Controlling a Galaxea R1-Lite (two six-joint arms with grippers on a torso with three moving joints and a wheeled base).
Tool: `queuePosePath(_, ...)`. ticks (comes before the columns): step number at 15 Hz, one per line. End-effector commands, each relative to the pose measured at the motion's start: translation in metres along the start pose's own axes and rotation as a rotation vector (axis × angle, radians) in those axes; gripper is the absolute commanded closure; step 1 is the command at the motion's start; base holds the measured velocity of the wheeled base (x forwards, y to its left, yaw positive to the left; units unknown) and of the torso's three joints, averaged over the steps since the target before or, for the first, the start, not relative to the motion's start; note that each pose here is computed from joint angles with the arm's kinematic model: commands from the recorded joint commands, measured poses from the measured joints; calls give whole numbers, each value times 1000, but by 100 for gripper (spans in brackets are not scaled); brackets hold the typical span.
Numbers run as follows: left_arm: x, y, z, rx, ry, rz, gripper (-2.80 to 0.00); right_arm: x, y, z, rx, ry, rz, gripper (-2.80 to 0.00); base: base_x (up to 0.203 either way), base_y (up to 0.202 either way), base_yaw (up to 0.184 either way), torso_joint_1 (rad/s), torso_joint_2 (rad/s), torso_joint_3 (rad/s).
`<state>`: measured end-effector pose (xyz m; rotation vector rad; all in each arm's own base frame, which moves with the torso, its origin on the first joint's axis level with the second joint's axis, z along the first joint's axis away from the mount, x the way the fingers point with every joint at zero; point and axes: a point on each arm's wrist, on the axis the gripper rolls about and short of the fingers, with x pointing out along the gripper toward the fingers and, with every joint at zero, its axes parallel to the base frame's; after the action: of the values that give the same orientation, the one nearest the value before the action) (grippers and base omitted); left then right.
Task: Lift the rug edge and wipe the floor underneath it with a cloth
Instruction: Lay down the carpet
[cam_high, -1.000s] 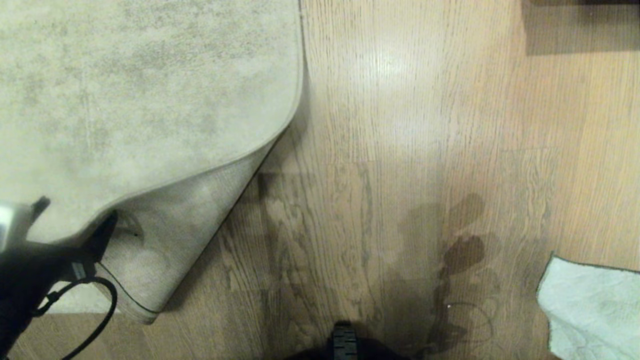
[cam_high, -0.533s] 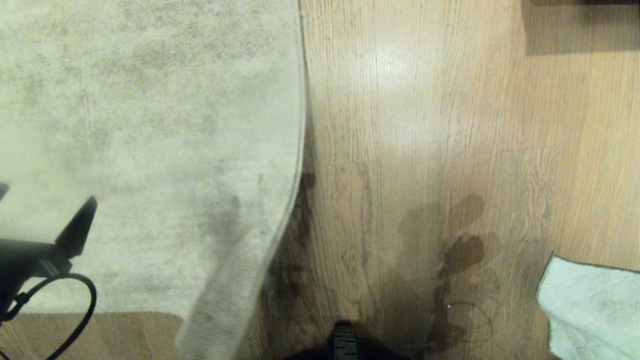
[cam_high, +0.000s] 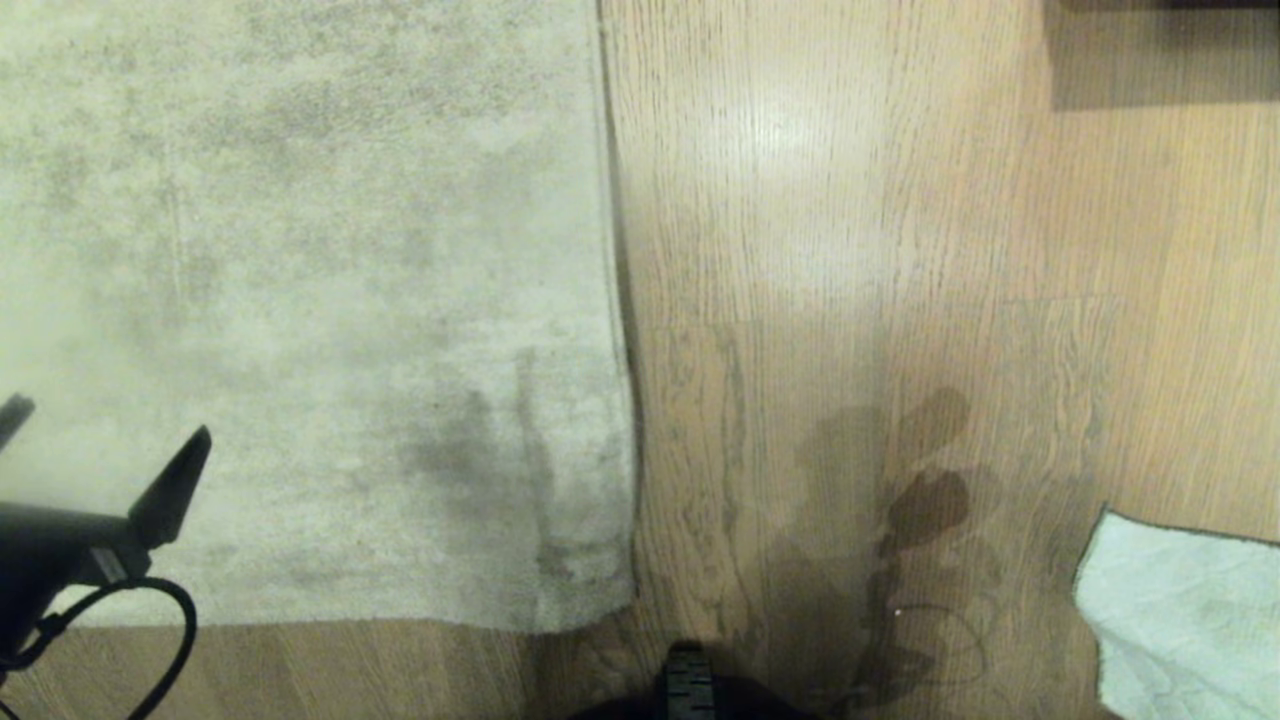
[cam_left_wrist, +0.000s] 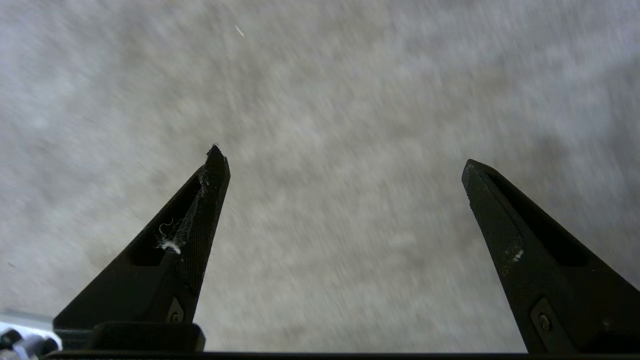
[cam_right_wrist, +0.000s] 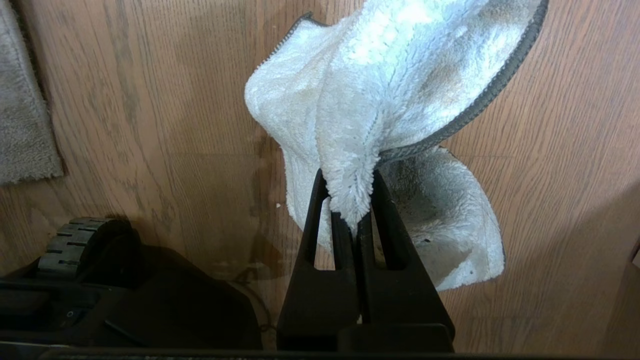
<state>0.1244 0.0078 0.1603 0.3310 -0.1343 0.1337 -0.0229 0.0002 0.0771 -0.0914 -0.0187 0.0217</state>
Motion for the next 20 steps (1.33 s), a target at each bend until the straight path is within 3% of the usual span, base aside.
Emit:
queuePosePath(1,-1,-5,-7,6,69,-47,-280,0,0,0,-1,1,1,0,0,0,0,0,0,0)
queuePosePath(5,-2,-16,-13,8,135,-138,-280,0,0,0,-1,1,2,0,0,0,0,0,0,0)
queuePosePath(12,-5,-24,-23,15,230,-207,-280,0,0,0,-1,1,1,0,0,0,0,0,0,0)
queuePosePath(13,-6,-24,-24,15,243,-213,-40,0,0,0,-1,1,2,0,0,0,0,0,0,0)
queuePosePath(14,-6,-25,-25,16,258,-217,0,0,0,0,-1,1,2,0,0,0,0,0,0,0)
queuePosePath(20,-7,-32,-30,-23,306,-277,0,0,0,0,-1,1,1,0,0,0,0,0,0,0)
